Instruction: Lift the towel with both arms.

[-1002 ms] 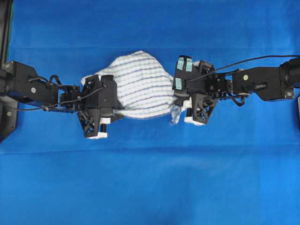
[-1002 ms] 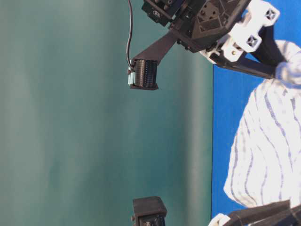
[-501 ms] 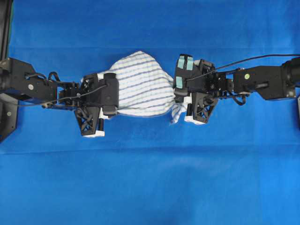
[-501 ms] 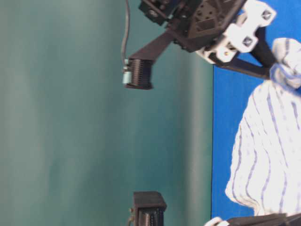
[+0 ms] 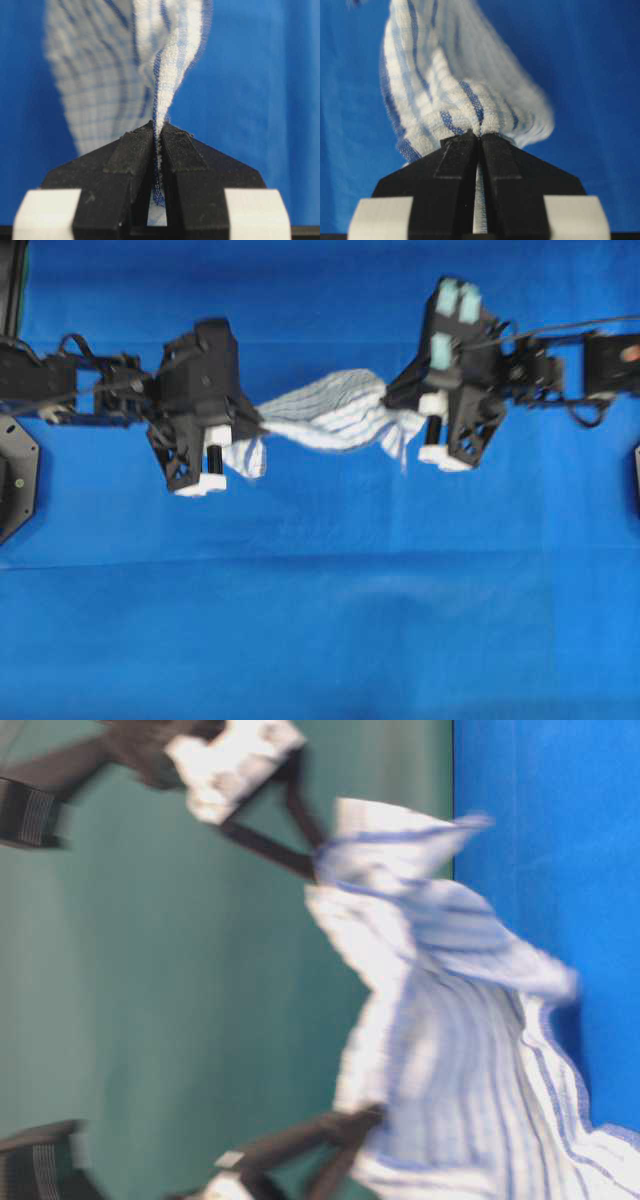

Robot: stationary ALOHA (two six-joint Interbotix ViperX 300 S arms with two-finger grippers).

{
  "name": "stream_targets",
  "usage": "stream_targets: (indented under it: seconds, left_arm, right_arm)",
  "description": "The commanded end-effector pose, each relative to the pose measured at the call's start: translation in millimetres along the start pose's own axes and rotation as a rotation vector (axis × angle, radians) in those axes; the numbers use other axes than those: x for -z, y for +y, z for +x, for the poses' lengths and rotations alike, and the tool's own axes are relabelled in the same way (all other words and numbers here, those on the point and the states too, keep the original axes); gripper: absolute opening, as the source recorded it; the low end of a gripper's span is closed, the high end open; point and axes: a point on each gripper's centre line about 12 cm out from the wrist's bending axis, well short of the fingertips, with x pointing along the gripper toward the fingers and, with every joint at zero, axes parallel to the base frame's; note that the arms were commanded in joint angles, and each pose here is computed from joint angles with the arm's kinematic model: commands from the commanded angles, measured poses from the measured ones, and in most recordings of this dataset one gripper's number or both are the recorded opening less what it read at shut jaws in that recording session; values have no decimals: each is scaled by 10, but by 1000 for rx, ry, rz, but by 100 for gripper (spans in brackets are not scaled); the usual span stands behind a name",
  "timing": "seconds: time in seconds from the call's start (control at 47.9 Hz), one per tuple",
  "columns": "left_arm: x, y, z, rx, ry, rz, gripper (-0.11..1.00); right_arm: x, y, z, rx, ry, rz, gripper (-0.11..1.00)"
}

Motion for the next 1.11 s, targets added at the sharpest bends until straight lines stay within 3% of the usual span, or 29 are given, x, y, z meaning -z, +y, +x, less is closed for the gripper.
stream_targets:
  seconds: [0.0,0.522,0.689,0.919,1.086]
  left_arm:
    - [-333,42,-204,-11,-87,-1,1]
    - [-1421,183,-1002,-46,-266,-3,1]
    - [-1709,188,-1210,-52,-309,25,1]
    - [-1971,185,-1434,-56,-355,50,1]
    - [-1970,190,-1437,-59,-352,58,1]
  right_arm:
    - [-280,-32,-283,12,-75,-2,3]
    - [-1194,-120,-1419,67,-265,-48,3]
    - [-1407,-127,-1672,76,-316,-64,3]
    - [-1600,-138,-1894,82,-377,-70,3]
    - [-1593,-138,-1855,83,-363,-72,3]
